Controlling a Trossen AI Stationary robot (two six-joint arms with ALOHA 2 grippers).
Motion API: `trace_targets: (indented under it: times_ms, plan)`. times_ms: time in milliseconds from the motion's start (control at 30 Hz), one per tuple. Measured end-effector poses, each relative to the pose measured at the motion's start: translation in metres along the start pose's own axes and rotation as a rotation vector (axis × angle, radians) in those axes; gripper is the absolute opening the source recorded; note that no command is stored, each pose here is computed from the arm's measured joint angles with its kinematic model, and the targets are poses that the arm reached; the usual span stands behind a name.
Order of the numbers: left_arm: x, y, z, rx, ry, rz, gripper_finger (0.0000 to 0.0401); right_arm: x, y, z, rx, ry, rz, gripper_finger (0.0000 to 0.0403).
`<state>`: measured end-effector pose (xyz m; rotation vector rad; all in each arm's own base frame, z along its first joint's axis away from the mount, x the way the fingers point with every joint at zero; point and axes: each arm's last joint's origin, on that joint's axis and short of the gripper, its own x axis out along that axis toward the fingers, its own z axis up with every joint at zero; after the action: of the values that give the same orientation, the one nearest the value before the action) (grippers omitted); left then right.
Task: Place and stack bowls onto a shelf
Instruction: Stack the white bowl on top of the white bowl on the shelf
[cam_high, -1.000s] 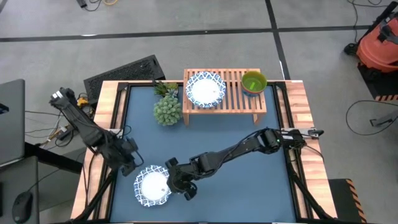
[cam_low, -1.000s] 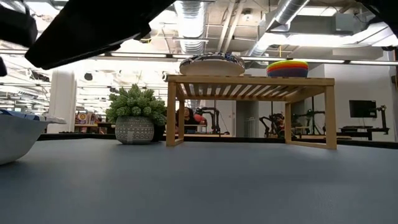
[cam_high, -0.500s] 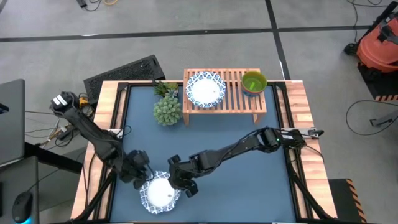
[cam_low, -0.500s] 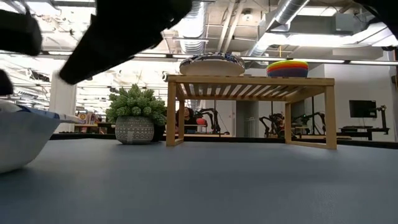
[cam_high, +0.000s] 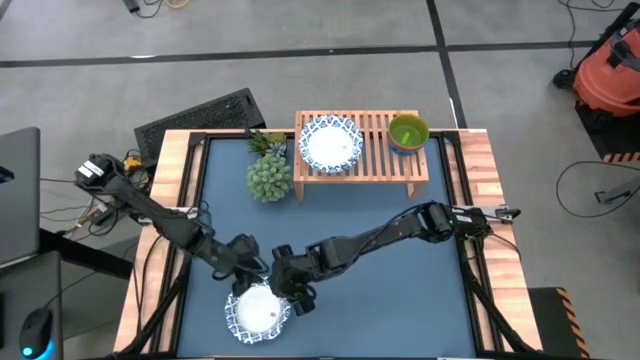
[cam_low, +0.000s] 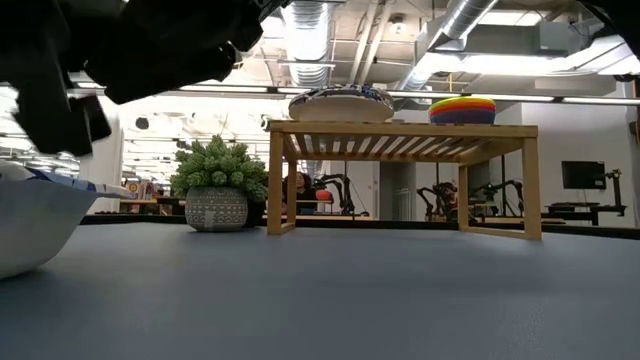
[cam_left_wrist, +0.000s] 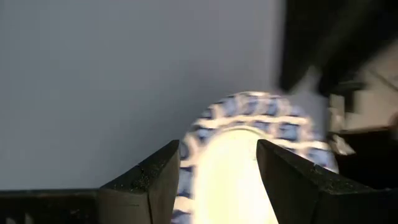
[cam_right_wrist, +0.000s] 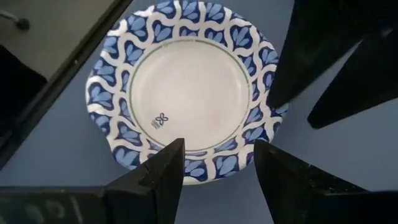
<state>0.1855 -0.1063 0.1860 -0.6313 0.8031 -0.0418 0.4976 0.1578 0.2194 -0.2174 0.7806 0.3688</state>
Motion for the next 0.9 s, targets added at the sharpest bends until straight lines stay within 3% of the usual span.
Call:
trace_targets:
  times_ms: [67,167,267,400,567,900]
  plan:
    - [-0.012,-0.003,0.004,0.025,-0.016,-0.057,0.0197,0.0,0.001,0.0,-0.024,-0.003,0.014,0.0217]
    - [-0.033,-0.005,0.009,0.042,-0.065,-0.123,0.0197,0.001,0.004,0.001,-0.195,-0.022,0.071,0.0217]
    - [-0.056,-0.003,0.012,0.032,-0.132,-0.148,0.0197,0.0,0.011,0.004,-0.365,-0.063,0.123,0.0217]
    - [-0.08,0.006,0.01,-0.002,-0.165,-0.147,0.0197,0.005,0.023,0.003,-0.495,-0.086,0.159,0.0217]
    - [-0.094,0.016,0.005,-0.054,-0.146,-0.128,0.0197,0.021,0.038,-0.004,-0.57,-0.081,0.183,0.0217]
    - [-0.09,0.019,0.003,-0.064,-0.125,-0.064,0.0197,0.031,0.043,-0.015,-0.569,-0.054,0.198,0.0217]
